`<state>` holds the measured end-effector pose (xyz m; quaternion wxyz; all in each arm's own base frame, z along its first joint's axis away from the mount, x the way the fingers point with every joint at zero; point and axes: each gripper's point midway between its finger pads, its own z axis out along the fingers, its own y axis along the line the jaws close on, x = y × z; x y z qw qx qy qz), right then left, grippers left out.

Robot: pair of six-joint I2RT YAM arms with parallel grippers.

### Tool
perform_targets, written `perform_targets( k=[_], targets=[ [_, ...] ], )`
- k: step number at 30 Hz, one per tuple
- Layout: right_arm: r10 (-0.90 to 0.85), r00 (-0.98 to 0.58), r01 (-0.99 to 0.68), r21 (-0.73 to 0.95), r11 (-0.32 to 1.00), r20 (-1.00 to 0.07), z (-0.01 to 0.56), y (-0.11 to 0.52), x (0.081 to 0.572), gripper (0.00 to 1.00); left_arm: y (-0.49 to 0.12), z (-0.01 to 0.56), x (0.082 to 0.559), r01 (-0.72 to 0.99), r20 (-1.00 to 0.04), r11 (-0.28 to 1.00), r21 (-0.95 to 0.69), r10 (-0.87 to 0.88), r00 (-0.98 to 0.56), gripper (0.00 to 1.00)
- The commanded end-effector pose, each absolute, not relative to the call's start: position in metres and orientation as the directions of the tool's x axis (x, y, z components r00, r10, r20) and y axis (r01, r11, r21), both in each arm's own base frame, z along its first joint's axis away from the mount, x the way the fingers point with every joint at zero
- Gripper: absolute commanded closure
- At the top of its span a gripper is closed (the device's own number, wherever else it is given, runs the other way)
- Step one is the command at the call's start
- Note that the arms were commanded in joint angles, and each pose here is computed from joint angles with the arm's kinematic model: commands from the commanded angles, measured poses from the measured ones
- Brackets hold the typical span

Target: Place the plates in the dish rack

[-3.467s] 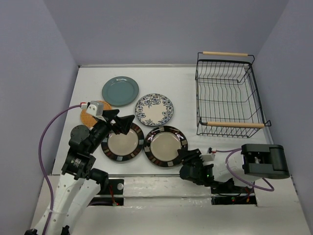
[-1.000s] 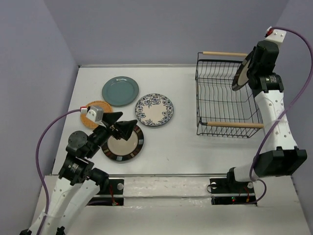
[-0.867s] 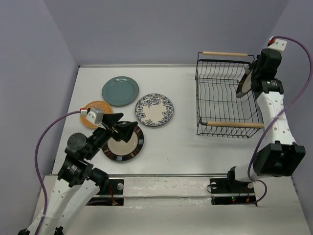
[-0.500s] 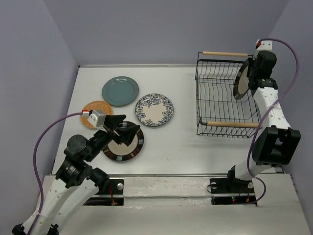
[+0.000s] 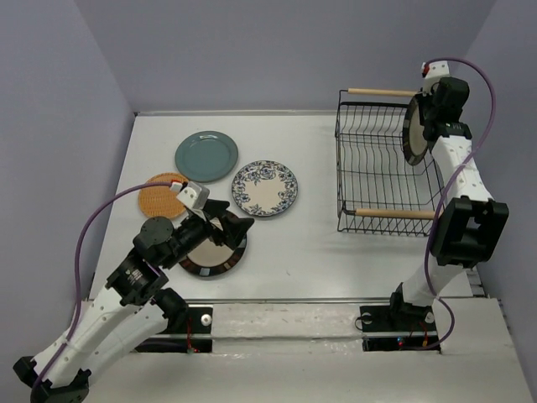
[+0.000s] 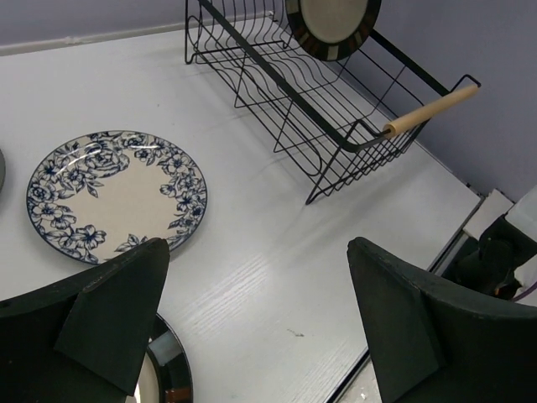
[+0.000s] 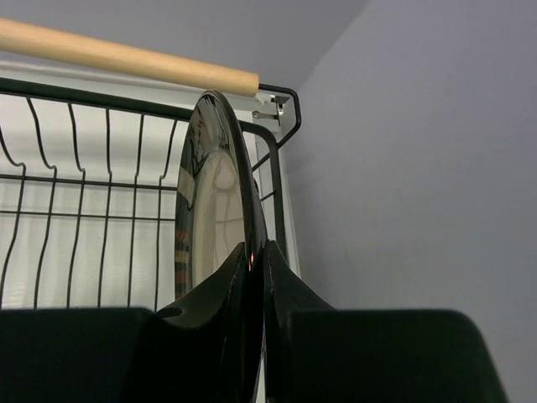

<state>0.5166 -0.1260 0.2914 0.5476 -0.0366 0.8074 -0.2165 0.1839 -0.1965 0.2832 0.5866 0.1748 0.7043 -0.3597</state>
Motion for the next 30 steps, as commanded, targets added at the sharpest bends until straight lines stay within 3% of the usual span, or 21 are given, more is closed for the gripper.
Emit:
perform_targets(
  k=[1, 17, 30],
  targets=[
    [-0.437, -0.185, 0.302, -0.475, 0.827, -0.88, 0.393, -0.141, 0.528, 0.93, -0.19, 0.307, 0.197, 0.634, -0.964, 0.727, -0.264, -0.196, -0.178, 0.01],
    [-0.441, -0.238, 0.295, -0.498, 0.816, -0.865, 0.347, -0.149, 0.552, 0.93, -0.191, 0.292, 0.211, 0.588, -0.965, 0.767, -0.255, -0.16, -0.209, 0.01],
    [-0.344, -0.205, 0.444, -0.4, 0.802, -0.916, 0.352, -0.178, 0.531, 0.93, -0.194, 0.285, 0.215, 0.583, -0.963, 0.772, -0.254, -0.144, -0.229, 0.01]
  ],
)
